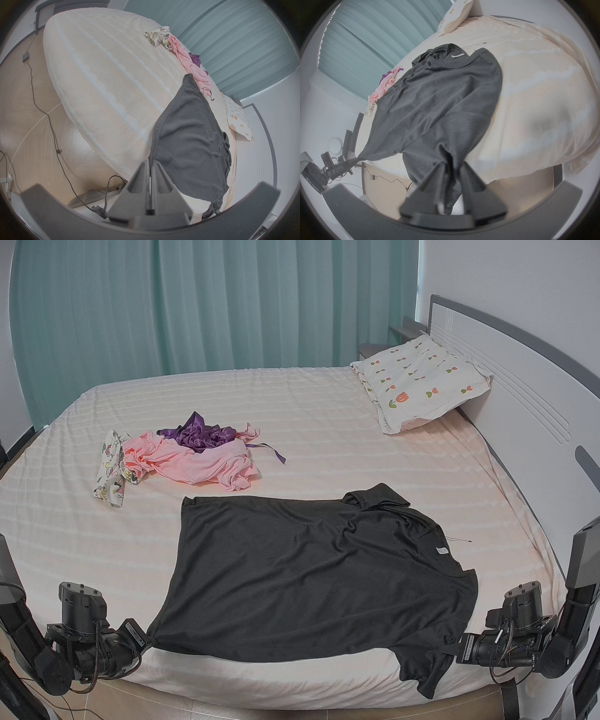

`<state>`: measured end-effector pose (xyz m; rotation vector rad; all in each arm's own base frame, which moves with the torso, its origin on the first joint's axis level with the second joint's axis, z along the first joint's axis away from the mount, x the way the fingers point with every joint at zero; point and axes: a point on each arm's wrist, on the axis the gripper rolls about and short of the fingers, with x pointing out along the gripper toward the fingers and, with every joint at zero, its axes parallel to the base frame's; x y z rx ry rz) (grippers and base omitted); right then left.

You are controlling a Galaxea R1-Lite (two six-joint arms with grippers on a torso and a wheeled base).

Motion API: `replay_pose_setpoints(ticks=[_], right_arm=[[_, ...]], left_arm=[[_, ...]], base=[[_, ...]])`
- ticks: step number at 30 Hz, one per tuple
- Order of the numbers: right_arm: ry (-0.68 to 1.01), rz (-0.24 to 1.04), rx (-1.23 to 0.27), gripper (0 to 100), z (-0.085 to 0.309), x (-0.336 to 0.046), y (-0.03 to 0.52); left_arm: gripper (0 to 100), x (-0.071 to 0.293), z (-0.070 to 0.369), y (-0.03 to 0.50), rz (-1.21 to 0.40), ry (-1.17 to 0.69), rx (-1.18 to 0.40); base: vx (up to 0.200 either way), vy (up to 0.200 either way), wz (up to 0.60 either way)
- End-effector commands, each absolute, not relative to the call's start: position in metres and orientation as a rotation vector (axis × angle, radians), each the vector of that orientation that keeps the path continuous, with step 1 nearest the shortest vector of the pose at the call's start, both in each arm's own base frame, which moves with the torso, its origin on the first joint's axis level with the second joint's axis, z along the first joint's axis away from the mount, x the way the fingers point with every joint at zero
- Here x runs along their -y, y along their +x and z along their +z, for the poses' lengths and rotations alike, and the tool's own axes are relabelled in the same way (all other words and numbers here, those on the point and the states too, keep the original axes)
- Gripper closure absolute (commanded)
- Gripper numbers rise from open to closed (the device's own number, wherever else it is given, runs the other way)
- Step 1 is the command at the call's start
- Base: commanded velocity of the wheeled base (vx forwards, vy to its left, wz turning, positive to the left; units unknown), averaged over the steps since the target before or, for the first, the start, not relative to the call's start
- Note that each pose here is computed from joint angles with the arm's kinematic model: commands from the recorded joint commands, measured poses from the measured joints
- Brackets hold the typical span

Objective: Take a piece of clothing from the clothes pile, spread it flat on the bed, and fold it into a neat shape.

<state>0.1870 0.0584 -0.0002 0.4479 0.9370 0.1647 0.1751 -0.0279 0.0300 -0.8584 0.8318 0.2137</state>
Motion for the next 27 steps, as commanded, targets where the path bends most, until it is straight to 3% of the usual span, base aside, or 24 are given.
replay_pose_setpoints(ticks=[1, 11, 17, 27], right_arm=[[0.47, 0.144, -0.947, 100, 0.001, -0.055, 0.182], [0.487, 0.106, -0.922, 100, 0.016, -0.043, 0.176], [0.387, 0.104, -0.997, 100, 0.012, -0.036, 0.168], [0.349, 0.128, -1.037, 100, 0.008, -0.04, 0.166]], left_arm=[[100, 0.027, 0.028, 0.171, 0.223, -0.855, -0.847], [100, 0.026, 0.03, 0.17, 0.227, -0.857, -0.838], [100, 0.023, 0.039, 0.162, 0.224, -0.85, -0.826], [100, 0.021, 0.036, 0.149, 0.228, -0.723, -0.928]], base=[[0.0, 0.0, 0.0], [0.0, 0.0, 0.0], [0.0, 0.0, 0.0], [0.0, 0.0, 0.0]])
